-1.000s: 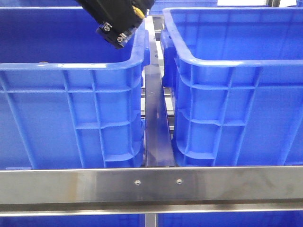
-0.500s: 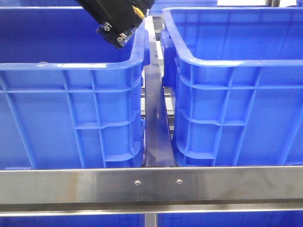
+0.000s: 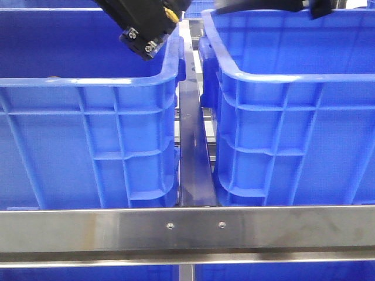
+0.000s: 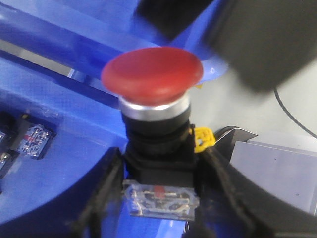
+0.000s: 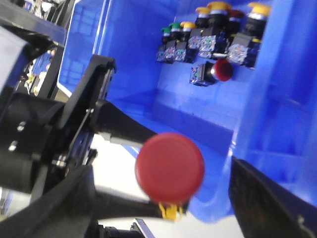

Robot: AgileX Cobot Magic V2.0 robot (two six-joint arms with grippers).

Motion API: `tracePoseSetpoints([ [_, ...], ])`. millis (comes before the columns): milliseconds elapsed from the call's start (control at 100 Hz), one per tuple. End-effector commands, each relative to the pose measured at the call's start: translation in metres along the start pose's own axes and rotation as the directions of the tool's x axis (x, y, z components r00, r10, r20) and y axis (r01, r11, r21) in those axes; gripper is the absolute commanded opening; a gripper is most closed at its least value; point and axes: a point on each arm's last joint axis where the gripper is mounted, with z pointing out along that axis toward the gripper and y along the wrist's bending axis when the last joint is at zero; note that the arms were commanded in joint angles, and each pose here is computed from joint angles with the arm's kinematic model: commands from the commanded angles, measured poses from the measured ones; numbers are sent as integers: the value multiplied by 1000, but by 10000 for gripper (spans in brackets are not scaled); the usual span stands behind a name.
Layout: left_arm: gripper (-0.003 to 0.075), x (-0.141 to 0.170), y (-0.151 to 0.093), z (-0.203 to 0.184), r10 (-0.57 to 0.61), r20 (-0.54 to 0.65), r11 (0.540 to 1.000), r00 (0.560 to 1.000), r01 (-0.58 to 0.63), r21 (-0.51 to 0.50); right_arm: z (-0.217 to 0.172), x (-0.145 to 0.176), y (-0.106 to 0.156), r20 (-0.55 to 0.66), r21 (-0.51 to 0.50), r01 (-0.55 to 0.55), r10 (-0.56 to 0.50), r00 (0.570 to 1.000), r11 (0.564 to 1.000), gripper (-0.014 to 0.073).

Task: Pick red and yellow buttons and place in box
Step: 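Bring the right gripper to the left gripper and grasp the red button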

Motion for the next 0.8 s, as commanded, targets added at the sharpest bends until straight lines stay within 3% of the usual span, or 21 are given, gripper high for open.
tracePoseSetpoints([
  [0, 83, -12, -8, -21, 7, 109, 1000, 994, -5, -17, 3, -10, 18, 33, -68, 18, -15, 999, 998, 577],
  [270, 83, -12, -8, -21, 7, 109, 1000, 994, -5, -17, 17, -11, 13, 5, -63, 4, -3, 1000, 998, 545],
  [480, 83, -12, -8, -21, 7, 109, 1000, 994, -5, -18, 18, -10, 13, -3, -67, 2, -2, 1000, 998, 255],
  [570, 83, -12, -8, -21, 7, 109, 1000, 994, -5, -18, 18, -9, 14, -15, -77, 2, -3, 1000, 997, 188],
  [660, 88, -12, -8, -21, 7, 109, 1000, 994, -5, -18, 18, -9, 14, -20, -81, 2, -4, 1000, 997, 181],
  [730, 131, -12, -8, -21, 7, 109, 1000, 994, -5, -18, 18, -9, 14, -20, -81, 2, -4, 1000, 997, 181],
  [790, 230, -12, -8, -21, 7, 109, 1000, 994, -5, -18, 18, -9, 14, -20, -81, 2, -4, 1000, 997, 181],
])
